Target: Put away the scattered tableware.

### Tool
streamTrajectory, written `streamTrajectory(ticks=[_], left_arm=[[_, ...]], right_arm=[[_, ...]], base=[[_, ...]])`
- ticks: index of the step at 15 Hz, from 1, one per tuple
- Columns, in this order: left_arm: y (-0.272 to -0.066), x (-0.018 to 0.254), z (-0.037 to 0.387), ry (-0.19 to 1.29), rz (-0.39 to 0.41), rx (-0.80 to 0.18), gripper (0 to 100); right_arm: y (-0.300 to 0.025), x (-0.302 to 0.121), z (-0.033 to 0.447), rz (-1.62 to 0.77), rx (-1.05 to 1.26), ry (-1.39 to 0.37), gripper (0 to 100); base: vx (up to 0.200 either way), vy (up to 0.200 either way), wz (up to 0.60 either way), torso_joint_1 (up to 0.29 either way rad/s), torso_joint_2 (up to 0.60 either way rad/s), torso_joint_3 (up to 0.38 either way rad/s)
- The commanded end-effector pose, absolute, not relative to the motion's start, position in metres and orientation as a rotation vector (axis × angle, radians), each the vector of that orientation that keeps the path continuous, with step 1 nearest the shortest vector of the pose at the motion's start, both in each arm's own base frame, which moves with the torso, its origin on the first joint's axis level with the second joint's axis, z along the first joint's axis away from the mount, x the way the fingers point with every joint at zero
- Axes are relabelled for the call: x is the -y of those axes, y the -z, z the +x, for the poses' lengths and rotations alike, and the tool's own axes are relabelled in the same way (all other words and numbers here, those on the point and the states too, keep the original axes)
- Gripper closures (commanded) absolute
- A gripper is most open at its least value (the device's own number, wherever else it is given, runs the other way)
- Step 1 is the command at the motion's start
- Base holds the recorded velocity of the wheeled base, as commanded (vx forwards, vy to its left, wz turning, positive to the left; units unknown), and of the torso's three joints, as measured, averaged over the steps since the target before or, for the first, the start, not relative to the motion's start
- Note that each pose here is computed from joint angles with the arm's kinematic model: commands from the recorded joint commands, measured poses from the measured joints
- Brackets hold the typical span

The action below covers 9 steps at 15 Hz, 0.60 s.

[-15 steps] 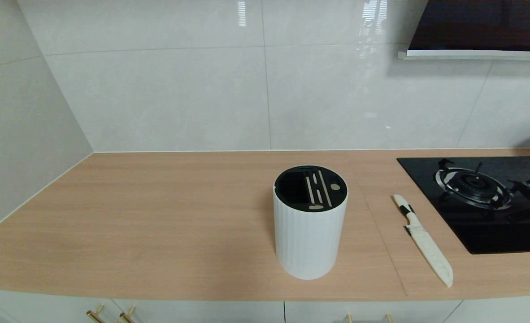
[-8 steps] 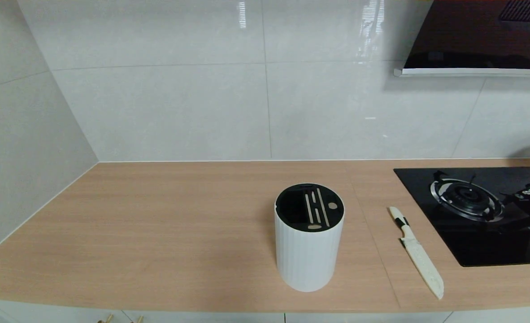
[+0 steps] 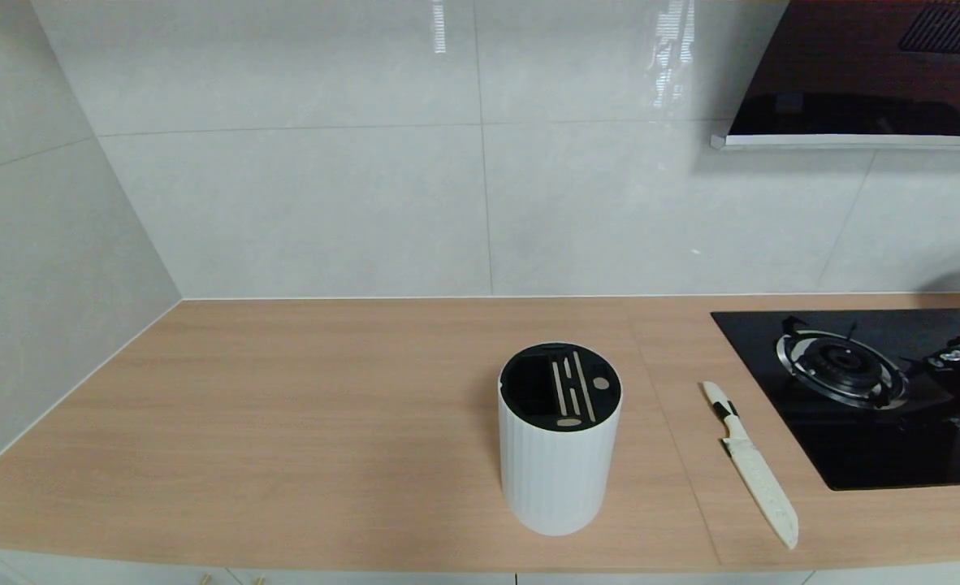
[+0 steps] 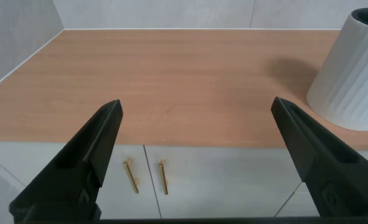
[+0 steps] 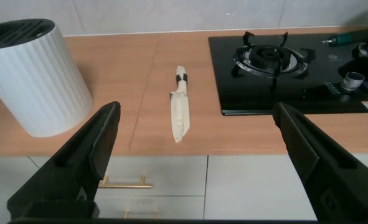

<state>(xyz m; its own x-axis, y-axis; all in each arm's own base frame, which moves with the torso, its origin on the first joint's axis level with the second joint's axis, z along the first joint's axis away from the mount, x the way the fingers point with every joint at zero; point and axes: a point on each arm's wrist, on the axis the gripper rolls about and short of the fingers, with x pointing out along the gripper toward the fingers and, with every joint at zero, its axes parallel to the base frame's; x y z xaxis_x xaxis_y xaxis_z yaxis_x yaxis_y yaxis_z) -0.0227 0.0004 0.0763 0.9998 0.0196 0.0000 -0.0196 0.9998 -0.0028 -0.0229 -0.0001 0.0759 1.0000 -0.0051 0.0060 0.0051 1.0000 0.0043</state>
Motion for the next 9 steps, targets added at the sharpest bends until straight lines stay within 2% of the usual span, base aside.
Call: streamTrajectory(ticks=[1, 3, 4, 9], left_arm=[[-0.076, 0.000, -0.023, -0.020, -0.003, -0.002, 0], [-0.076, 0.000, -0.023, -0.020, -0.003, -0.002, 0], [-0.076, 0.000, -0.023, -0.020, -0.003, 0.000, 0], [-0.077, 0.000, -0.023, -0.020, -0.003, 0.002, 0]], right_arm=[[-0.078, 0.000, -0.023, -0.015, 0.009, 0.002, 0], [-0.132, 0.000, -0.025, 0.032, 0.055, -0.088, 0], [-0.150, -0.001, -0.013, 0.038, -0.007, -0.136, 0], [-0.190, -0.010, 0.093, 0.003, -0.405, -0.180, 0]], base=[[0.000, 0.000, 0.00, 0.000, 0.00, 0.000], [0.000, 0.000, 0.00, 0.000, 0.00, 0.000], [0.000, 0.000, 0.00, 0.000, 0.00, 0.000], [0.000, 0.000, 0.00, 0.000, 0.00, 0.000]])
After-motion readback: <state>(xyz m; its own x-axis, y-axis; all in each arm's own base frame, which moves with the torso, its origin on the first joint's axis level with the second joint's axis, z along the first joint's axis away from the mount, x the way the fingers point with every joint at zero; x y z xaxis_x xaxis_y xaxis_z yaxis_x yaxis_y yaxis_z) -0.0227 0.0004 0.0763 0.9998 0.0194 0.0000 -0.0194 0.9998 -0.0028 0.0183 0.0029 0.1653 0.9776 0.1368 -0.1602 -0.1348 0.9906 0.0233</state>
